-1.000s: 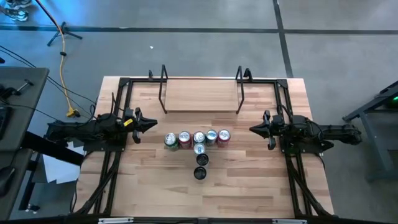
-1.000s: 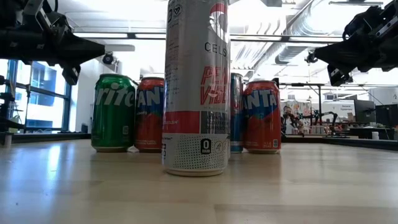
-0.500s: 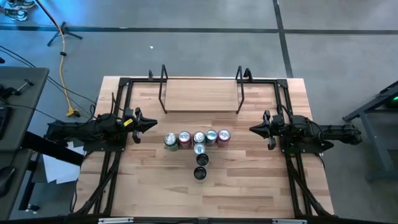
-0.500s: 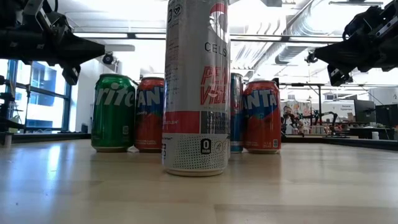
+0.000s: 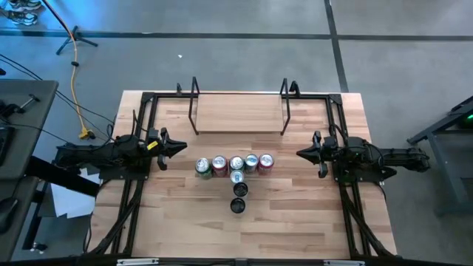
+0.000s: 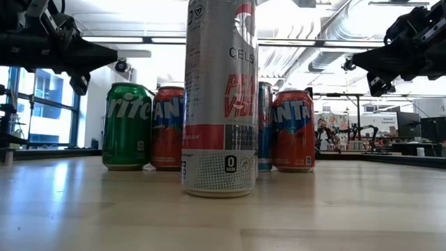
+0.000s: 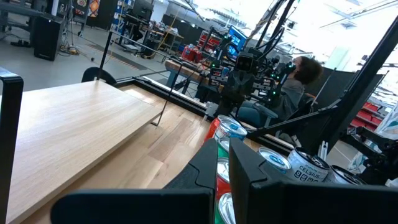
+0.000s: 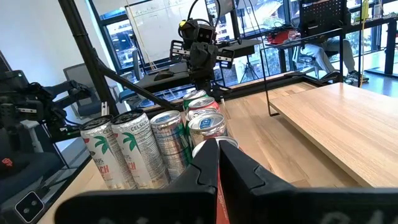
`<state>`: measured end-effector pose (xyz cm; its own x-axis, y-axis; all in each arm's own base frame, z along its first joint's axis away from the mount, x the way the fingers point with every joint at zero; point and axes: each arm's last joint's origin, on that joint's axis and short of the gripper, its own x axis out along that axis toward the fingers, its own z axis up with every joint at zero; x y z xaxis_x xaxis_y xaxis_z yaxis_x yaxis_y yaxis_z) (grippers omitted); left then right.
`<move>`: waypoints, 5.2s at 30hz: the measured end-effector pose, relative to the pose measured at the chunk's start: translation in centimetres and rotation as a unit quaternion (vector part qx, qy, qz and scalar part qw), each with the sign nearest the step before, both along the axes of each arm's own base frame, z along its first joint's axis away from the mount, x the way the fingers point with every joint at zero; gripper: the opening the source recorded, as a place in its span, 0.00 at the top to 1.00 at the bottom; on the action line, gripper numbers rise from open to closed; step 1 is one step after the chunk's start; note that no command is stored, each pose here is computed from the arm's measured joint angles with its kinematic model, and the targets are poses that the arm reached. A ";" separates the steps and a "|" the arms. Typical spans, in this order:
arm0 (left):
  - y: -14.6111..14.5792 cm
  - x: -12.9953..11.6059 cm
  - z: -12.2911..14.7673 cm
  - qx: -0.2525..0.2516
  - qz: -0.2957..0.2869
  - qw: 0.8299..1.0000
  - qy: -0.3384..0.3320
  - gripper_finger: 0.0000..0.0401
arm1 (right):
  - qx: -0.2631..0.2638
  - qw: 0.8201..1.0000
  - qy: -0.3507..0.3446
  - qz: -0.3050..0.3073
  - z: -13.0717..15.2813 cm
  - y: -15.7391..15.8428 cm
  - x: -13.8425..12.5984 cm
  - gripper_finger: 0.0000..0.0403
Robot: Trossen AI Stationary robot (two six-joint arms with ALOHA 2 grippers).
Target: Place canned beverage on shelf
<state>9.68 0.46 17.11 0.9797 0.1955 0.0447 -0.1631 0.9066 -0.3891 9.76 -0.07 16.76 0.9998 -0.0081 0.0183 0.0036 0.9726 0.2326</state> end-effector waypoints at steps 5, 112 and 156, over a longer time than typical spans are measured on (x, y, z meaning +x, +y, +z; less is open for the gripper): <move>0.0 0.0 0.0 0.000 0.000 1.000 0.000 0.99 | 0.000 1.000 0.000 0.000 0.0 0.0 0.0 1.00; -0.6 0.9 17.7 -0.016 -0.100 0.992 -0.077 0.22 | 0.000 1.000 0.000 0.000 0.0 0.0 0.0 1.00; -0.7 4.0 18.0 0.055 -0.120 0.945 0.300 0.13 | 0.000 1.000 0.000 0.000 0.0 0.0 0.0 1.00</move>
<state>13.70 -0.20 35.08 0.8502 -0.0091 -0.5264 -0.1094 0.9750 -0.1935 9.76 -0.07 16.77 0.9998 -0.0081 0.0187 0.0035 0.9726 0.2326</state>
